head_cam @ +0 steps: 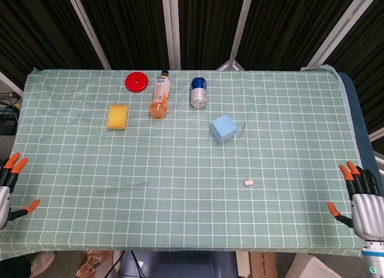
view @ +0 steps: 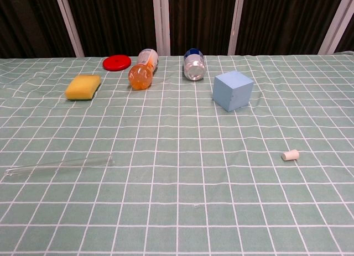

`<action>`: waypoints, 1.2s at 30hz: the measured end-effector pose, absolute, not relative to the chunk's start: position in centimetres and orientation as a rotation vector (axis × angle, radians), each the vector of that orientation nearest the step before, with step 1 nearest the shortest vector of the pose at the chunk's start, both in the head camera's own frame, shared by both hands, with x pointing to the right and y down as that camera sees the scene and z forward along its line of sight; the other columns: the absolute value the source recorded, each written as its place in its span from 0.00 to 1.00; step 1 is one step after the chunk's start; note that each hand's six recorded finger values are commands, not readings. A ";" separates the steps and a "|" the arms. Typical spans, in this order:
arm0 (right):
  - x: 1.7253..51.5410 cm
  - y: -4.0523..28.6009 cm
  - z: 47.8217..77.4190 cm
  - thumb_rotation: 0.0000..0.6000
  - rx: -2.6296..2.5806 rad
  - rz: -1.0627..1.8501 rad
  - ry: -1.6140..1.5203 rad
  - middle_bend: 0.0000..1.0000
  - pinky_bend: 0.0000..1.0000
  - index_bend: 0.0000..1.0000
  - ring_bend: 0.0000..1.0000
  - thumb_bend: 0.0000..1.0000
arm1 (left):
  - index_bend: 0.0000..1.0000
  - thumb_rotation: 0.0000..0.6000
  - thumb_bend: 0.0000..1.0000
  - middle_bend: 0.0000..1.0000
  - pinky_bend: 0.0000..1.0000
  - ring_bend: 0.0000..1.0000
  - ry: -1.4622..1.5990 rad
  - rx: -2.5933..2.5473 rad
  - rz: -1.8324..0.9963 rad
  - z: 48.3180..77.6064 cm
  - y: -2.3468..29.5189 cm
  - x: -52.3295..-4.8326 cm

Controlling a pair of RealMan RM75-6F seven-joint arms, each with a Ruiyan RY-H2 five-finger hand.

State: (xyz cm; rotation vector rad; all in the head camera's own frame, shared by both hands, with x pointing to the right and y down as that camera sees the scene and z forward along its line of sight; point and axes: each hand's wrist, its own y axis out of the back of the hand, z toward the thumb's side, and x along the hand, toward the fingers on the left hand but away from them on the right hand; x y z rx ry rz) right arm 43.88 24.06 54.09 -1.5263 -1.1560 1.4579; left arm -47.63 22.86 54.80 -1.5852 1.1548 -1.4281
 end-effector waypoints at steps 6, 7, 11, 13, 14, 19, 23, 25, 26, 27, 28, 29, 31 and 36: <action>43.9 24.1 54.1 1.00 -1.527 1.457 -1.156 0.00 0.00 0.00 0.00 0.31 | 0.00 1.00 0.08 0.00 0.00 0.00 1.153 -1.585 -1.429 54.8 22.9 -47.6; 43.9 24.1 54.1 1.00 -1.527 1.457 -1.156 0.00 0.00 0.00 0.00 0.31 | 0.00 1.00 0.08 0.00 0.00 0.00 1.153 -1.585 -1.429 54.8 22.9 -47.6; 43.8 24.1 54.1 1.00 -1.529 1.458 -1.155 0.00 0.00 0.00 0.00 0.31 | 0.00 1.00 0.08 0.00 0.00 0.00 1.155 -1.586 -1.426 54.7 22.9 -47.6; 43.8 24.1 54.1 1.00 -1.528 1.457 -1.155 0.00 0.00 0.00 0.00 0.31 | 0.00 1.00 0.08 0.00 0.00 0.00 1.154 -1.589 -1.428 54.8 22.9 -47.6; 43.8 24.1 54.1 1.00 -1.528 1.457 -1.156 0.00 0.00 0.00 0.00 0.31 | 0.00 1.00 0.08 0.00 0.00 0.00 1.151 -1.592 -1.430 54.9 22.9 -47.6; 43.9 24.1 54.2 1.00 -1.529 1.465 -1.158 0.00 0.00 0.00 0.00 0.31 | 0.00 1.00 0.08 0.00 0.00 0.00 1.131 -1.599 -1.435 55.1 22.9 -47.3; 43.8 24.0 54.4 1.00 -1.530 1.467 -1.153 0.00 0.00 0.00 0.00 0.31 | 0.00 1.00 0.09 0.00 0.00 0.00 1.121 -1.600 -1.452 55.5 22.8 -47.4; 43.8 24.0 54.5 1.00 -1.532 1.472 -1.155 0.00 0.00 0.00 0.00 0.31 | 0.00 1.00 0.12 0.00 0.00 0.00 1.118 -1.601 -1.462 55.7 22.7 -47.3; 43.9 24.0 54.6 1.00 -1.533 1.475 -1.155 0.00 0.00 0.00 0.00 0.31 | 0.00 1.00 0.13 0.00 0.00 0.00 1.115 -1.602 -1.469 55.9 22.6 -47.2; 43.9 23.9 54.7 1.00 -1.535 1.478 -1.157 0.00 0.00 0.00 0.00 0.31 | 0.00 1.00 0.15 0.00 0.00 0.00 1.110 -1.603 -1.474 56.0 22.5 -47.1; 44.0 23.9 54.7 1.00 -1.536 1.480 -1.161 0.00 0.00 0.00 0.00 0.31 | 0.01 1.00 0.17 0.01 0.00 0.00 1.106 -1.605 -1.477 56.1 22.3 -46.8; 44.0 23.9 54.7 1.00 -1.539 1.480 -1.164 0.00 0.00 0.00 0.00 0.31 | 0.04 1.00 0.19 0.03 0.00 0.00 1.099 -1.607 -1.480 56.3 22.1 -46.5; 43.9 23.9 54.6 1.00 -1.542 1.478 -1.167 0.00 0.00 0.00 0.00 0.31 | 0.10 1.00 0.21 0.09 0.00 0.00 1.085 -1.607 -1.482 56.5 21.8 -45.8; 43.9 24.1 54.4 1.00 -1.542 1.475 -1.167 0.00 0.00 0.00 0.00 0.31 | 0.22 1.00 0.25 0.25 0.00 0.00 1.034 -1.601 -1.466 57.3 20.8 -43.3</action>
